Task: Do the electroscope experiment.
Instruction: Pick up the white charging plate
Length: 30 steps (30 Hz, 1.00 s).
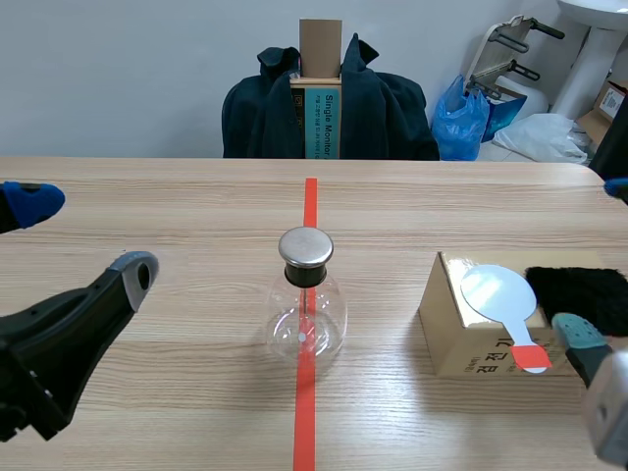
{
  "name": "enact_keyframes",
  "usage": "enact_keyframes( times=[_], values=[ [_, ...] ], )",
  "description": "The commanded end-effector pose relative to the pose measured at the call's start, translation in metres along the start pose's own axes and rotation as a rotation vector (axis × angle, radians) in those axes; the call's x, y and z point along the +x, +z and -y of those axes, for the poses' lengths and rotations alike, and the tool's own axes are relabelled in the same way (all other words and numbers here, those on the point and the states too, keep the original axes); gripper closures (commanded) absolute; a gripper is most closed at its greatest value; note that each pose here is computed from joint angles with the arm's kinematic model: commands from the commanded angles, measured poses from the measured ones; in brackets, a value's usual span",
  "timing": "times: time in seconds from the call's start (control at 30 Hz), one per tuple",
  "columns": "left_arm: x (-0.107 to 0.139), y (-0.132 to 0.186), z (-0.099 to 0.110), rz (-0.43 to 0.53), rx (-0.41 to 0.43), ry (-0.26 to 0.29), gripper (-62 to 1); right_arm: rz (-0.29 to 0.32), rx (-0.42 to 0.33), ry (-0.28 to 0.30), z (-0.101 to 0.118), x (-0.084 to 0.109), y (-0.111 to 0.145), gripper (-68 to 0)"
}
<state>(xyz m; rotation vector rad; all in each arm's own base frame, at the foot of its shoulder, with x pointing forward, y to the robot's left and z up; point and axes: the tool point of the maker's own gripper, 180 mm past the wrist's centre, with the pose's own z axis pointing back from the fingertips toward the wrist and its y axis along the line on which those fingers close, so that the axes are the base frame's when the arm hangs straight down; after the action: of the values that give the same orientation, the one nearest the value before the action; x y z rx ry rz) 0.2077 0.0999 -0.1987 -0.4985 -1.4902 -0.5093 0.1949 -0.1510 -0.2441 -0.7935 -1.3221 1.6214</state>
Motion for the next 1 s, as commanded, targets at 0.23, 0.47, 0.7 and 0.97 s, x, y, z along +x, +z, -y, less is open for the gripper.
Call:
enact_keyframes(
  times=[0.23, 0.47, 0.7, 0.97],
  values=[
    [0.008, -0.002, 0.004, 0.025, -0.017, -0.019, -62.3, -0.025, 0.107, 0.062, -0.059, -0.019, 0.022, -67.9],
    [0.008, -0.002, 0.004, 0.026, -0.017, -0.019, -62.3, -0.079, 0.07, 0.086, -0.078, -0.029, 0.004, -67.9],
    [0.008, -0.002, 0.004, 0.026, -0.015, -0.017, -62.3, -0.148, 0.022, 0.062, -0.075, -0.034, -0.02, -67.9],
    [0.008, -0.002, 0.004, 0.026, -0.015, -0.017, -62.3, -0.148, -0.009, 0.044, -0.07, -0.026, -0.035, -67.9]
  ],
)
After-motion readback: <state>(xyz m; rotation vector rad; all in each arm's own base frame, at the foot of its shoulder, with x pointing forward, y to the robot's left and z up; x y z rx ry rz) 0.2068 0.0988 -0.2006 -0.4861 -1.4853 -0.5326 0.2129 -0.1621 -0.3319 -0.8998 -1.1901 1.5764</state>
